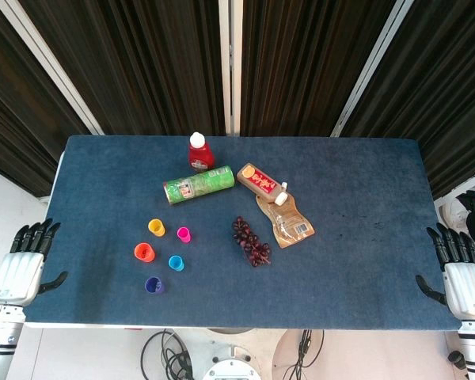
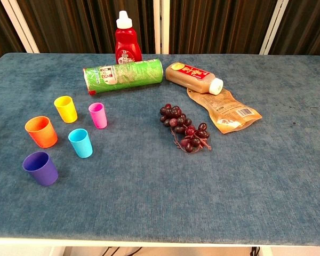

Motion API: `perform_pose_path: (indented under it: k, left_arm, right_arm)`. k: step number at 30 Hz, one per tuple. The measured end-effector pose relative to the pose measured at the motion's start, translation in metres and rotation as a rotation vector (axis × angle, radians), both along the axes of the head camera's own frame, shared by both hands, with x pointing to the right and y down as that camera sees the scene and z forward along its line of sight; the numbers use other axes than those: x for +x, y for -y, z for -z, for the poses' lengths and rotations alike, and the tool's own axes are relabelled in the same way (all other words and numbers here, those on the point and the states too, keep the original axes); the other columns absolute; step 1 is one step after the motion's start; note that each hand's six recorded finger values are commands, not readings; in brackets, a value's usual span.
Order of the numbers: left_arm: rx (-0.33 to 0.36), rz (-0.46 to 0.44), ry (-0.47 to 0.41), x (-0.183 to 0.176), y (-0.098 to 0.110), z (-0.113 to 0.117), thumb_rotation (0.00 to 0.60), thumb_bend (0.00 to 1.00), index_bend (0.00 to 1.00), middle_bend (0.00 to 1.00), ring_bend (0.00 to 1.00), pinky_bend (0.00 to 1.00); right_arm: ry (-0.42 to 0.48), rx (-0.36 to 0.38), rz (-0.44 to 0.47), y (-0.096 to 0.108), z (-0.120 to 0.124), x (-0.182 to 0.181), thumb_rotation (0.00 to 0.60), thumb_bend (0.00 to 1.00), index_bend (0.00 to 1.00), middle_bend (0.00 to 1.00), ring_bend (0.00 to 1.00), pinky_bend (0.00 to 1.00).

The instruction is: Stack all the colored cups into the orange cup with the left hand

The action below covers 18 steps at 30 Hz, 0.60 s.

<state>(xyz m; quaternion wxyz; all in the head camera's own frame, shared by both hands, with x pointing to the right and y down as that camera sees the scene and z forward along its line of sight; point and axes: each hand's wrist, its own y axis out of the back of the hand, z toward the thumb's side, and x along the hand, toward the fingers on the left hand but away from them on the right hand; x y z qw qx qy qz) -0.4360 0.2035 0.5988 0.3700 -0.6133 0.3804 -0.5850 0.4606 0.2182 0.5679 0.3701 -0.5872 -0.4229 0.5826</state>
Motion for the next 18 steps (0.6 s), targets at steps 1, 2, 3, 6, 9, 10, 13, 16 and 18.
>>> perform_pose_path:
  k: [1, 2, 3, 6, 9, 10, 13, 16, 18]
  left_arm:
    - [0.000, 0.002, -0.003, 0.000, 0.000, -0.001, 0.600, 0.19, 0.04, 0.00, 0.00, 0.00]
    - [0.000, 0.002, -0.005, 0.000, -0.001, -0.002, 0.600, 0.19, 0.04, 0.00, 0.00, 0.00]
    - [0.001, 0.000, -0.006, 0.000, -0.001, -0.002, 0.600, 0.19, 0.04, 0.00, 0.00, 0.00]
    - [0.008, -0.001, -0.010, 0.001, -0.001, 0.000, 0.600, 0.19, 0.04, 0.00, 0.00, 0.00]
    - [0.012, -0.003, -0.016, 0.002, -0.001, 0.002, 0.600, 0.19, 0.04, 0.00, 0.00, 0.00]
    - [0.014, -0.006, -0.018, 0.003, -0.001, 0.002, 0.600, 0.19, 0.04, 0.00, 0.00, 0.00]
    - [0.020, -0.019, -0.026, 0.007, -0.001, 0.005, 0.600, 0.19, 0.04, 0.00, 0.00, 0.00]
    - [0.021, -0.036, -0.047, 0.013, 0.000, 0.008, 0.600, 0.19, 0.04, 0.01, 0.00, 0.01]
    - [0.014, -0.056, -0.069, 0.020, 0.001, 0.010, 0.600, 0.19, 0.06, 0.03, 0.00, 0.03]
  right_arm:
    - [-0.001, -0.001, 0.000, 0.000, -0.001, 0.000, 0.600, 0.17, 0.00, 0.00, 0.00, 0.00]
    - [-0.002, -0.002, 0.001, 0.000, -0.001, 0.000, 0.600, 0.17, 0.00, 0.00, 0.00, 0.00]
    - [-0.003, -0.002, 0.003, 0.000, -0.001, 0.000, 0.600, 0.17, 0.00, 0.00, 0.00, 0.00]
    - [-0.002, -0.001, 0.009, 0.000, -0.001, -0.002, 0.600, 0.18, 0.00, 0.00, 0.00, 0.00]
    - [-0.001, -0.001, 0.013, 0.001, -0.001, -0.003, 0.600, 0.17, 0.00, 0.00, 0.00, 0.00]
    - [-0.001, 0.001, 0.013, 0.001, -0.001, -0.003, 0.600, 0.17, 0.00, 0.00, 0.00, 0.00]
    - [0.003, 0.011, 0.007, 0.003, 0.001, -0.002, 0.600, 0.17, 0.00, 0.00, 0.00, 0.00]
    - [0.005, 0.018, 0.001, 0.005, 0.003, -0.001, 0.600, 0.17, 0.00, 0.00, 0.00, 0.00]
    - [0.004, 0.015, 0.001, 0.005, 0.003, 0.000, 0.600, 0.17, 0.00, 0.00, 0.00, 0.00]
